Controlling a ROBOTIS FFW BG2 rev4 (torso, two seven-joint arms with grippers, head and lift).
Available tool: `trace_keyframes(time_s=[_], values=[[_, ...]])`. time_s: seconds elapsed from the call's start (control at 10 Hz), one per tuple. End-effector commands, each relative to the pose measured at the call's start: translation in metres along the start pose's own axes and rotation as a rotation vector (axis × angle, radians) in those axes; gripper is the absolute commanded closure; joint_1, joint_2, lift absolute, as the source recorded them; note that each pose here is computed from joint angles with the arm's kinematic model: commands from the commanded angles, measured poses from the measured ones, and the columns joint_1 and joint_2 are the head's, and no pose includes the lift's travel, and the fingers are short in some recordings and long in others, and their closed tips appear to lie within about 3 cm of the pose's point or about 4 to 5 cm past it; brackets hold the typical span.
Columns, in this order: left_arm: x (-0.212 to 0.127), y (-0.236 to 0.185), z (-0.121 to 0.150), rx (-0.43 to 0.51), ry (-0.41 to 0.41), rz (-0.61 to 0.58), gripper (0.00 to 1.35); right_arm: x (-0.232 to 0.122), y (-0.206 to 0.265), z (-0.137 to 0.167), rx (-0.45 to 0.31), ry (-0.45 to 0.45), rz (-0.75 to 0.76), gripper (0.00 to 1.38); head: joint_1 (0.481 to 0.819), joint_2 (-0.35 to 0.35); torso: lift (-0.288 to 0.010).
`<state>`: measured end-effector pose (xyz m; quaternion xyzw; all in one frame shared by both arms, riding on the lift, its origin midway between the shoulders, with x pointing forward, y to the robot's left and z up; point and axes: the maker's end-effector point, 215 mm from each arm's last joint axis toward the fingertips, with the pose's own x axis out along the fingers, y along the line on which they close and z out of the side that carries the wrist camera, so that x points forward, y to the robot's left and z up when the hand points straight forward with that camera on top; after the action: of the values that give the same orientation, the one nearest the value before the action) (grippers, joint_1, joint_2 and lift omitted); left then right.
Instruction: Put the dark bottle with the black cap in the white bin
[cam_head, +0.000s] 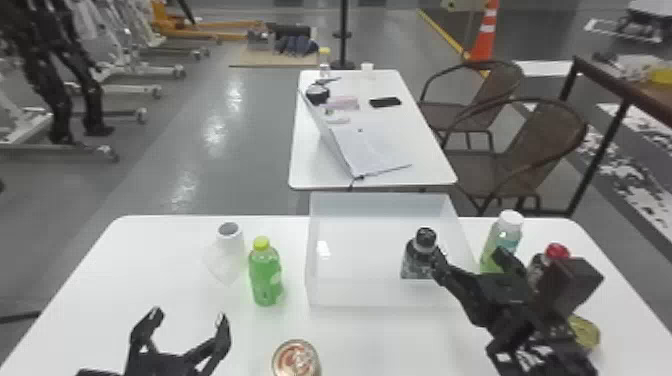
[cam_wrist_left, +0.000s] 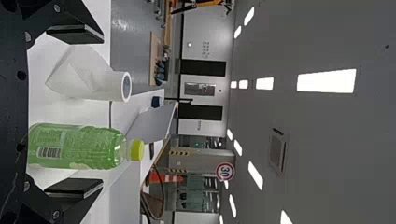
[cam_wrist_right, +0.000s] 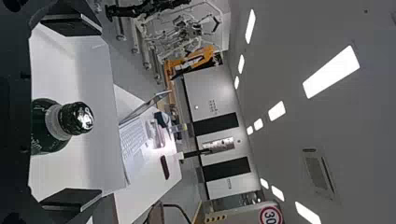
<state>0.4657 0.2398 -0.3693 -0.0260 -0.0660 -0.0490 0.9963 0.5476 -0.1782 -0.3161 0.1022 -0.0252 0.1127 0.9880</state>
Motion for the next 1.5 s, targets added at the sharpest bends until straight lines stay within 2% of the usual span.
trace_keyframes(time_s=[0.0,0.3,0.7,0.9,1.2,1.4], values=[[0.000,-0.001,0.001,-0.003,-0.002,0.001,0.21,-0.025,0.001,-0.008,-0.025,0.048,0.011,0.08,0.549,0.000,-0.100],[-0.001,0.000,0.000,0.001,0.000,0.002,0.21,-0.065,0.003,-0.046,-0.017,0.148,-0.006,0.08,0.549,0.000,-0.100],[-0.002,0.001,-0.004,0.000,0.014,0.003,0.21,-0.102,-0.001,-0.071,-0.058,0.225,0.007,0.08,0.549,0.000,-0.100],[-0.001,-0.001,-0.005,0.000,0.016,-0.001,0.21,-0.095,0.005,-0.073,-0.106,0.226,0.121,0.08,0.549,0.000,-0.100],[-0.002,0.003,-0.005,0.003,0.016,0.005,0.21,-0.099,-0.001,-0.070,-0.178,0.193,0.102,0.08,0.549,0.000,-0.100],[-0.004,0.003,-0.006,0.001,0.020,0.006,0.21,-0.100,-0.002,-0.069,-0.190,0.175,0.100,0.08,0.549,0.000,-0.100]])
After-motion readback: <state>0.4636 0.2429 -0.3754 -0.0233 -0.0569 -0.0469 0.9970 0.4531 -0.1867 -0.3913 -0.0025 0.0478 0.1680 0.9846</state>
